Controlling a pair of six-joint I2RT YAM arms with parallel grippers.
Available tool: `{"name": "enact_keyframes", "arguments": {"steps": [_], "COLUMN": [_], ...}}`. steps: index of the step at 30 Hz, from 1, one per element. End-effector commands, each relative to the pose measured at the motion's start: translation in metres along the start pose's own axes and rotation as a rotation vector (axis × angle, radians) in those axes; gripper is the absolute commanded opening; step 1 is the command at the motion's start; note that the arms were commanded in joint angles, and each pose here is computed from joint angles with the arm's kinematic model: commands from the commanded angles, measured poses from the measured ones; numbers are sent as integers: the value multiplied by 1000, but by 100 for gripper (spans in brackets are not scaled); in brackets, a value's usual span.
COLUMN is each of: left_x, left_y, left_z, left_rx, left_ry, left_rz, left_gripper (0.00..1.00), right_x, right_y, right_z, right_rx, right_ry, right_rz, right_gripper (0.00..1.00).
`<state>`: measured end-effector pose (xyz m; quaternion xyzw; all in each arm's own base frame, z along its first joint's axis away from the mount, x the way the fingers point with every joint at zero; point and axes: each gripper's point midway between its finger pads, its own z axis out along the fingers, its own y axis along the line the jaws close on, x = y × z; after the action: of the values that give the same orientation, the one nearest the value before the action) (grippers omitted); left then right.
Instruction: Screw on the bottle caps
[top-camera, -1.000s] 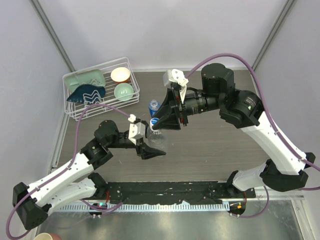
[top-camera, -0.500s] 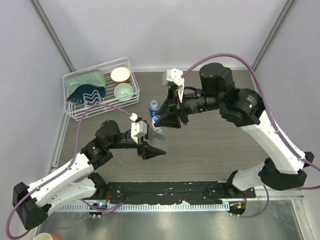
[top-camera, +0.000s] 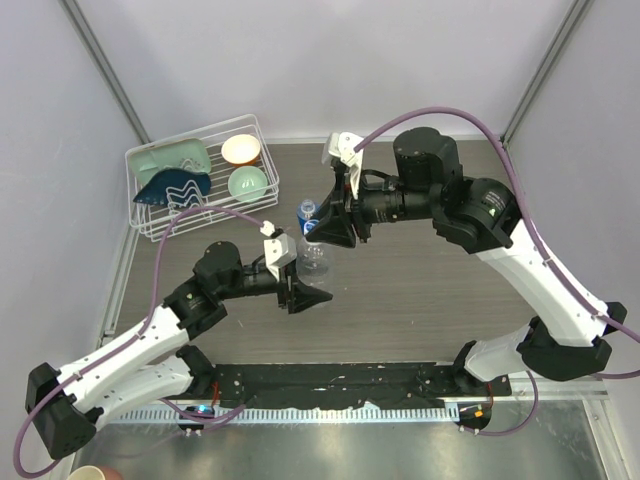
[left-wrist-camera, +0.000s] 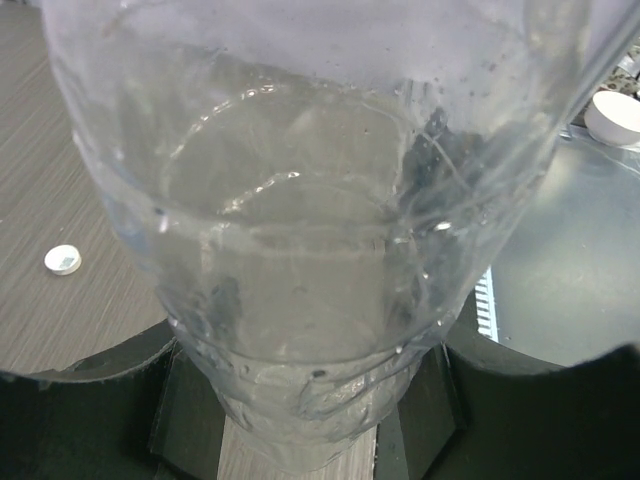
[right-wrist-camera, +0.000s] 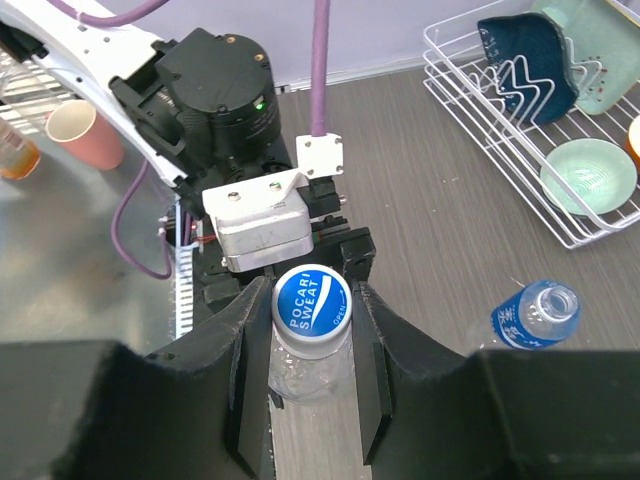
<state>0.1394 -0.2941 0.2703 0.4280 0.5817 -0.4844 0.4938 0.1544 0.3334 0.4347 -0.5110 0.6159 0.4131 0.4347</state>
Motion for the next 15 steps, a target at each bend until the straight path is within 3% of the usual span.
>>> {"name": "enact_keyframes", "arguments": {"steps": [1,15], "left_x": [-42,-54], "left_y": [15,56], "left_z": [-1,-6], "left_rx": [-92,-305], "left_ry": [-131,-191], "left_rz": [53,138], "left_gripper": [0,0], "right_x": [30,57], "right_y": [-8,-23], "right_z": [3,11], "right_rx": [61,185], "right_ry": [101,150], "right_rz": [76,201], "right_gripper": [1,1]}}
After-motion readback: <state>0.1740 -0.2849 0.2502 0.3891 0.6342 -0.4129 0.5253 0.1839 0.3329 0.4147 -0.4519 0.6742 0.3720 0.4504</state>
